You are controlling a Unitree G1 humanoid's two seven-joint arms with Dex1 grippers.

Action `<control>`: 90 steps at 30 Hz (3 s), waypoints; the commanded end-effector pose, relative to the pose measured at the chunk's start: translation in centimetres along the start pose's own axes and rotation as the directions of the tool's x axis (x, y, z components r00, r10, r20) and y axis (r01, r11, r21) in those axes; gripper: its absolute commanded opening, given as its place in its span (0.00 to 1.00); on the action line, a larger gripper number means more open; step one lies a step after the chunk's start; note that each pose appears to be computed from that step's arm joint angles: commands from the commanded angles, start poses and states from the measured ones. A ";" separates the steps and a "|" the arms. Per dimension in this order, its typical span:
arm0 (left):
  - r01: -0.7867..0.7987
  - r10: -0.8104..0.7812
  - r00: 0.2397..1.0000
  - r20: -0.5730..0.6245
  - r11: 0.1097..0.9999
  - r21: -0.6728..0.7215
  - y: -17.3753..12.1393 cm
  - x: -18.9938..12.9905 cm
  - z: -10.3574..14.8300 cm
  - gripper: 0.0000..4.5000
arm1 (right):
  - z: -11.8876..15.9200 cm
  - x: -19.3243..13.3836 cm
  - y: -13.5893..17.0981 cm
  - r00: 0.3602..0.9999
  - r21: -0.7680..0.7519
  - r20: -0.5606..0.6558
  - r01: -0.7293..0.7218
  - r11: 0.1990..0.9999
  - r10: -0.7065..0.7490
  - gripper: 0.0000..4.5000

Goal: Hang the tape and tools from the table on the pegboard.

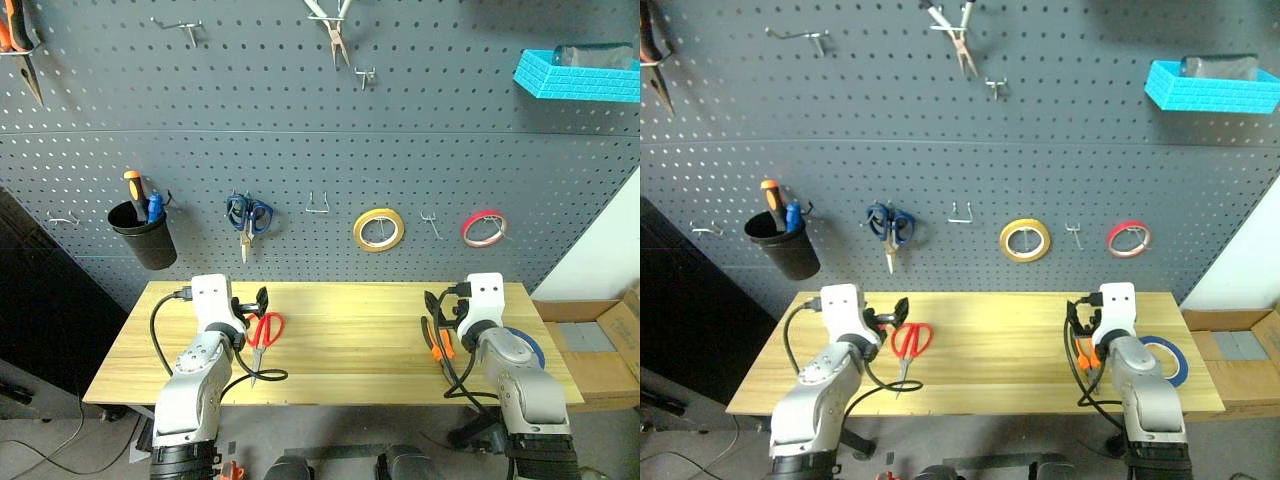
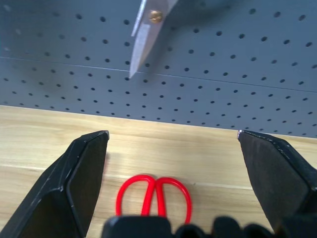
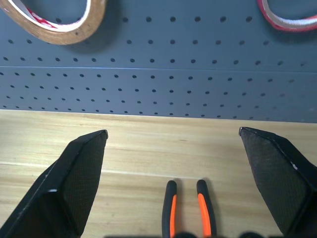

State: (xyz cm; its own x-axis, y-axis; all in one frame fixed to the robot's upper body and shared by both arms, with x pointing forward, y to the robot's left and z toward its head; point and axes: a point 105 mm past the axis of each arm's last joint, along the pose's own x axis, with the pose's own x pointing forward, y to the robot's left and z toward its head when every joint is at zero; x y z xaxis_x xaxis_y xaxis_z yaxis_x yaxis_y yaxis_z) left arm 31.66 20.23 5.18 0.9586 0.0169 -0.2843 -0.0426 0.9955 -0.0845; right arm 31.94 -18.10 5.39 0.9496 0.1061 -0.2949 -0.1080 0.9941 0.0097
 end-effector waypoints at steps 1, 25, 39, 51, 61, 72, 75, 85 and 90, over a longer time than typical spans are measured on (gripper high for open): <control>-0.021 0.021 0.998 0.066 1.000 -0.005 0.6 -0.2 1.9 0.99 | 1.1 -0.6 0.1 0.999 -0.013 0.042 -0.017 1.000 0.018 0.98; -0.013 0.013 1.000 0.011 1.000 -0.012 0.7 -0.9 0.1 0.99 | 0.1 -1.1 -0.4 1.000 -0.054 -0.004 -0.008 0.999 0.008 0.98; 0.169 -0.167 0.986 -0.027 0.979 0.113 -2.2 -0.4 0.2 0.99 | -1.4 -1.7 -2.9 0.996 -0.056 -0.079 0.034 0.998 -0.038 0.98; 0.833 -0.838 0.509 -0.199 0.421 0.358 -19.2 -0.9 0.6 0.99 | -5.3 -3.9 -11.0 0.934 -0.118 -0.330 0.101 0.988 -0.135 0.98; 0.923 -0.916 0.229 -0.330 0.096 0.373 -24.6 -1.7 -1.2 0.99 | -3.2 -2.0 -12.4 0.937 -0.127 -0.323 0.094 0.987 -0.131 0.98; 0.923 -0.919 0.193 -0.344 0.052 0.380 -25.0 -1.9 -1.4 0.99 | -2.6 -0.2 -11.1 0.936 -0.115 -0.349 -0.003 0.993 -0.037 0.98; 0.926 -0.917 0.194 -0.348 0.053 0.375 -24.7 -1.9 -1.6 0.99 | -3.6 0.1 -10.9 0.922 -0.110 -0.387 -0.031 0.993 -0.014 0.98; 0.929 -0.923 0.196 -0.330 0.067 0.364 -25.4 -2.0 -0.7 1.00 | -4.4 2.0 -11.9 0.900 -0.041 -0.435 0.017 0.999 -0.033 0.85; 0.928 -0.925 0.198 -0.324 0.071 0.365 -25.7 -1.8 -0.3 1.00 | -3.6 2.3 -12.1 0.904 -0.018 -0.425 0.036 0.999 -0.040 0.47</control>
State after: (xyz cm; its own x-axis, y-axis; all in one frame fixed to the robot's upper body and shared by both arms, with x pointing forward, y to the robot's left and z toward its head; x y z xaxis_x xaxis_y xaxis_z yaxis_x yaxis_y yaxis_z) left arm 30.81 -4.81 6.29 0.1391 -0.9351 -0.3260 0.9902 0.1281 0.0550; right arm 34.71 -29.83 1.55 0.7492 0.0492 -0.6605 -0.0986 0.9944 -0.0378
